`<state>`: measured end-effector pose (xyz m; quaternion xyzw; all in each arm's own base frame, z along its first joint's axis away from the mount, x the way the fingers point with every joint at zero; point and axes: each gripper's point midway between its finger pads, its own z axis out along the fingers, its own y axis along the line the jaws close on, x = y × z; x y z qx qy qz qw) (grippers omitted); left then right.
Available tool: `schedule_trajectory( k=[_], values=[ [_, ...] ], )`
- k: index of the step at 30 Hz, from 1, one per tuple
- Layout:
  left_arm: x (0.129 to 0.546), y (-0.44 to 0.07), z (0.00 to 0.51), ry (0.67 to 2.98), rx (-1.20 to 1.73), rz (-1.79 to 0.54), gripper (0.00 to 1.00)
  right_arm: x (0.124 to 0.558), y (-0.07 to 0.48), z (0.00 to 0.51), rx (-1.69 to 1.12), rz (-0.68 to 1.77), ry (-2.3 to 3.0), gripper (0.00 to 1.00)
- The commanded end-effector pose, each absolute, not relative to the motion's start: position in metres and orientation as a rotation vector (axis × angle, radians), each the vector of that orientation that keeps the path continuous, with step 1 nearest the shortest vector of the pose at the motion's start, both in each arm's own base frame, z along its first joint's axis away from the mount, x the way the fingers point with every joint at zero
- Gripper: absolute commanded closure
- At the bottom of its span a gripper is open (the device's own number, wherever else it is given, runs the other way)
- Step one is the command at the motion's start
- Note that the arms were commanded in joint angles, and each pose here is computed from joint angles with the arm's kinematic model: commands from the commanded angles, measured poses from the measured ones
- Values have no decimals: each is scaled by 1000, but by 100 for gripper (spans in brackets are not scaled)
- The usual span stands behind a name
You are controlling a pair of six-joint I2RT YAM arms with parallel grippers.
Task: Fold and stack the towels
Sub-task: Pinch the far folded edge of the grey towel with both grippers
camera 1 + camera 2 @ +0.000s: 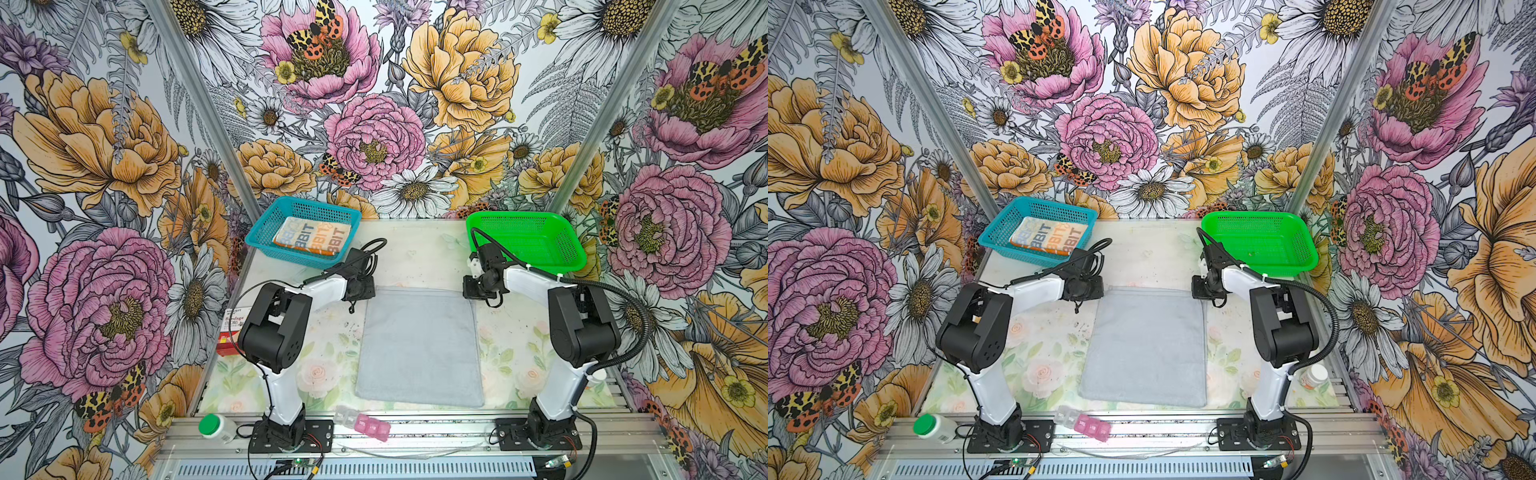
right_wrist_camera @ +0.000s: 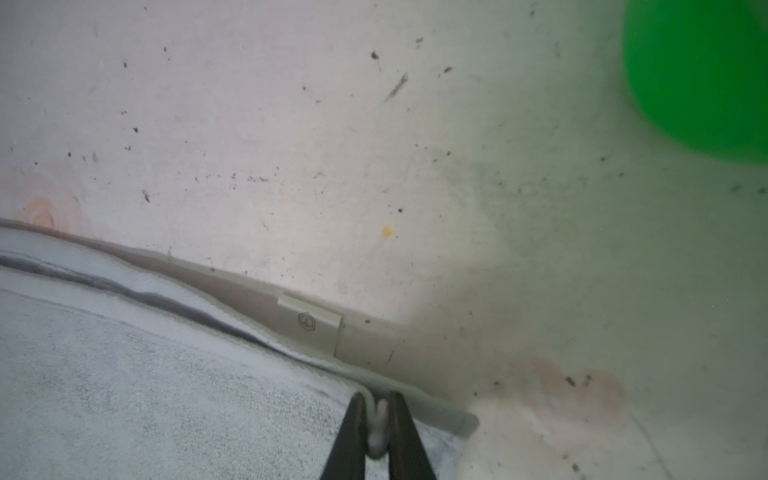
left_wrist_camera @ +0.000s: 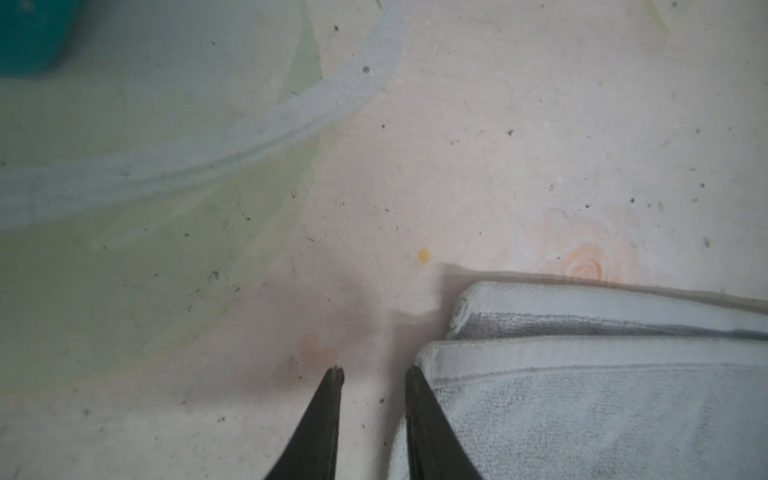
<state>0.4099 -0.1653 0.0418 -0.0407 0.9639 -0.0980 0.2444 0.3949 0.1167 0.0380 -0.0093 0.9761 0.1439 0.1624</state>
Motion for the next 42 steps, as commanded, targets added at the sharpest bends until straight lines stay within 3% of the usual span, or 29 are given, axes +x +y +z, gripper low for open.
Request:
schedule_trajectory(
  k=[1,24,34,42],
  values=[
    [416,-169,45,2604,-95,-311,71,407,121,47,-43,421,2744,97],
    [415,-194,33,2632,-53,-399,74,405,125,47,-56,451,2749,100],
    [411,-197,39,2626,-36,-413,98,406,126,49,-58,450,2744,100],
    [404,-184,69,2581,1,-277,100,403,125,58,-56,453,2734,100]
  ],
)
